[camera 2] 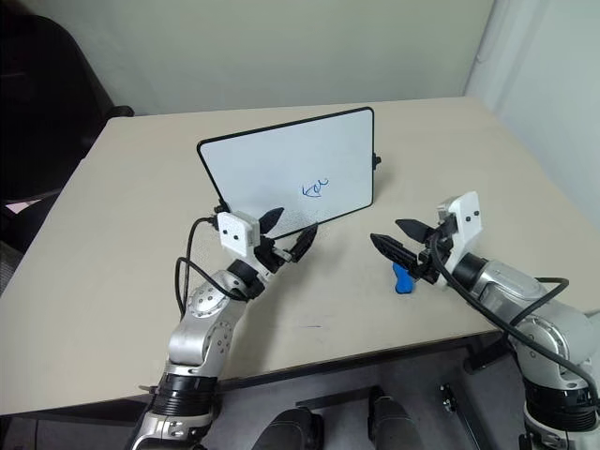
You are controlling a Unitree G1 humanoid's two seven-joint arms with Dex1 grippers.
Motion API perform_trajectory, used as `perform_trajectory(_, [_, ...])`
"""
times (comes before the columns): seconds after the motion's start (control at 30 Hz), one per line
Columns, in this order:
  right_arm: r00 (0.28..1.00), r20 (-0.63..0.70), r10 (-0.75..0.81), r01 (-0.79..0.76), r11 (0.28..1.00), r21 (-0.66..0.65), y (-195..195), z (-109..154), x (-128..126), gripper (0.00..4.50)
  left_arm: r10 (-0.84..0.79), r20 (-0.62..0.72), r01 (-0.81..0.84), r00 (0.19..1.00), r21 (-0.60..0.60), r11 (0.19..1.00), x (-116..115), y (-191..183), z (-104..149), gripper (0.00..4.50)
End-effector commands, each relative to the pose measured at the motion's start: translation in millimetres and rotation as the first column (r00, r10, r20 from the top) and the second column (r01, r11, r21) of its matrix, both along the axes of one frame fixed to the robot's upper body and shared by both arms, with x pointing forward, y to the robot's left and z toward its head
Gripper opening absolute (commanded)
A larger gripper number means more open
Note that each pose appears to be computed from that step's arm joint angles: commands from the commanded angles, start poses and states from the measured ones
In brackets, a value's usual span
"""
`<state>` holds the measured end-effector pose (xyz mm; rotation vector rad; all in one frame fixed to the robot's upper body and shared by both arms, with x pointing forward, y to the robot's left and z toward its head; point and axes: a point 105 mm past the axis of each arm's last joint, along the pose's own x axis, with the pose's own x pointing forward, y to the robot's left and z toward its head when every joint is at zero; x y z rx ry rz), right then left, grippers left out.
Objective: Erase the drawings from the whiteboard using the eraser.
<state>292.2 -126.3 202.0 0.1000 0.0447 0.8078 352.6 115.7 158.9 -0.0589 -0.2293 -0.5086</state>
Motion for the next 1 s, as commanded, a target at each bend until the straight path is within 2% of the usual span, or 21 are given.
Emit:
perform_trajectory(0.03, [0.998,0.043,0.035,-0.036,0.999,0.008,6,10,-4,3.52,-0.016,0.02,0.016,1.0,-0.021,1.0,-4,-2,5,4.5])
perform_trajectory(0.33, [0.999,0.03,0.024,-0.024,1.0,0.0,5,12,-4,3.52,0.0,0.019,0.0,1.0,-0.018,1.0,-2,0,5,4.5])
perform_trajectory(0.47, [0.998,-0.037,-0.042,0.038,0.993,-0.112,-2,1,-1,3.52,-0.015,0.023,0.016,1.0,-0.013,1.0,-1,-2,5,4.5])
perform_trajectory(0.6, [0.994,-0.08,-0.077,0.063,0.985,-0.162,-6,-3,0,4.41,-0.023,0.028,0.024,0.999,-0.028,0.999,-1,-7,4,4.5])
perform_trajectory(0.77, [0.962,-0.242,-0.128,0.069,0.968,-0.239,-14,-21,1,4.46,-0.036,0.023,0.037,0.999,-0.038,0.999,0,-12,3,4.5])
perform_trajectory(1.0, [0.897,-0.37,-0.244,0.104,0.927,-0.361,-18,-35,13,4.46,-0.037,0.036,0.038,0.999,-0.034,0.999,-5,-12,6,4.5])
